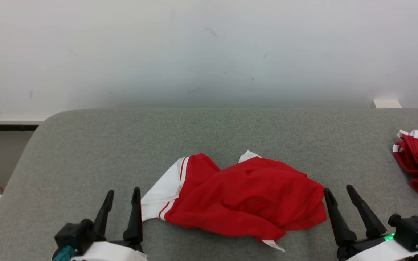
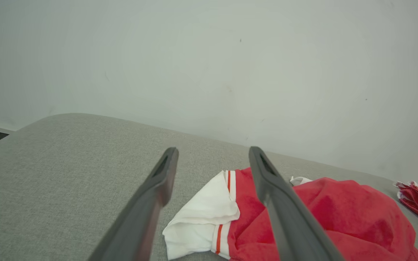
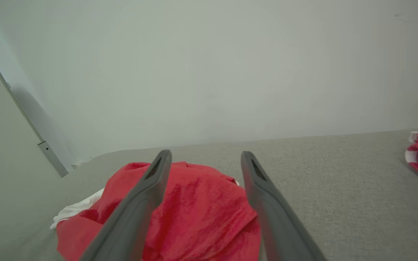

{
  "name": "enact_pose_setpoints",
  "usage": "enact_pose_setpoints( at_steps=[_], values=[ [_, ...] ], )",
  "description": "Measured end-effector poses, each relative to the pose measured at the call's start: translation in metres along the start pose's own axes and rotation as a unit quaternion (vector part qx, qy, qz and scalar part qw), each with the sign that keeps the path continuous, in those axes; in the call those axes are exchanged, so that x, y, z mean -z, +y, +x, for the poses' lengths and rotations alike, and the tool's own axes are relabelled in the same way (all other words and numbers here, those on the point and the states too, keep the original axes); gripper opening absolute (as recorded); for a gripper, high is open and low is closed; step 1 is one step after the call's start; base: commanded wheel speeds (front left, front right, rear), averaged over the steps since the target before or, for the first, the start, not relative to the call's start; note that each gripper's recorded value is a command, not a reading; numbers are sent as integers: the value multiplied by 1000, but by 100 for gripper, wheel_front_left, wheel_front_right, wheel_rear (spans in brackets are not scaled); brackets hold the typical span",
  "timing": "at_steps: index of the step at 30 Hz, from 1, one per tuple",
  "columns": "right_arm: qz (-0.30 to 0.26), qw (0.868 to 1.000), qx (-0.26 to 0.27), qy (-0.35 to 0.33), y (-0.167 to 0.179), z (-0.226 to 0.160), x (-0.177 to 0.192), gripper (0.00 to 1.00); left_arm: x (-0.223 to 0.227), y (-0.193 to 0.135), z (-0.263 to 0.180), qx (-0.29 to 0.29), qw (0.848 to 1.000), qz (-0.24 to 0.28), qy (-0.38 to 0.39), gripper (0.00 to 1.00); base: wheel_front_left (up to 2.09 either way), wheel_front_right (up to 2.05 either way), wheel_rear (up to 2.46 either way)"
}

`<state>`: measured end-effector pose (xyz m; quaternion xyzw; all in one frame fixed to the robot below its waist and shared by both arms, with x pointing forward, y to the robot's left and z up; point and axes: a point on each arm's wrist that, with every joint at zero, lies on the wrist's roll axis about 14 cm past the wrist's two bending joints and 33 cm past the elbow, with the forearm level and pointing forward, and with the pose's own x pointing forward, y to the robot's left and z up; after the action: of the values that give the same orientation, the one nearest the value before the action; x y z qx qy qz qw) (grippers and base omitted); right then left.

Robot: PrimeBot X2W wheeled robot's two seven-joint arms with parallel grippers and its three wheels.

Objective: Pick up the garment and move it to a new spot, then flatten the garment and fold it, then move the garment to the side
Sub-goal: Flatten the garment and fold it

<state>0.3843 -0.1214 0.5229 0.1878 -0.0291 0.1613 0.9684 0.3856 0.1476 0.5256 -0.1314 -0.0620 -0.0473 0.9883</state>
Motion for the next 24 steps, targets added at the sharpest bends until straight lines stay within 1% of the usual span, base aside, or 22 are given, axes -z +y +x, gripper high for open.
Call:
enact_pose_setpoints(
  at_steps=[3,4,6,9,13,15,18,20,21,22,23,24],
  values=[
    [28,999,18,19,-5,-3,14,100,2,0,-1,0,1000,0,3,100,0,0,0],
    [29,999,23,31,-8,-4,20,100,2,1,-1,-1,1000,0,3,100,0,0,0],
    [38,996,42,70,-18,-8,37,100,2,4,-2,-4,1000,1,4,100,0,0,0],
    [40,990,57,119,-28,-7,58,100,3,8,-3,-10,1000,2,5,100,0,0,0],
    [80,982,63,160,-23,5,76,100,3,15,-4,-19,1000,2,6,100,0,0,0],
    [85,978,61,180,-22,10,85,100,3,19,-6,-26,1000,2,6,100,0,0,0],
    [96,969,62,220,-20,13,102,100,3,25,-8,-37,999,1,6,100,0,0,0],
    [100,966,60,230,-17,18,108,100,2,30,-9,-46,999,0,6,100,0,0,0],
    [101,965,56,234,-14,22,110,48,2,32,-10,-49,999,0,6,100,0,0,0],
    [100,965,51,239,-10,24,113,26,2,34,-12,-52,999,1,6,100,0,0,0],
    [97,964,48,242,-9,25,115,0,1,36,-13,-55,998,0,5,100,0,0,0],
    [96,964,46,243,-7,26,117,0,1,39,-14,-59,998,1,4,100,0,0,0]
  ],
)
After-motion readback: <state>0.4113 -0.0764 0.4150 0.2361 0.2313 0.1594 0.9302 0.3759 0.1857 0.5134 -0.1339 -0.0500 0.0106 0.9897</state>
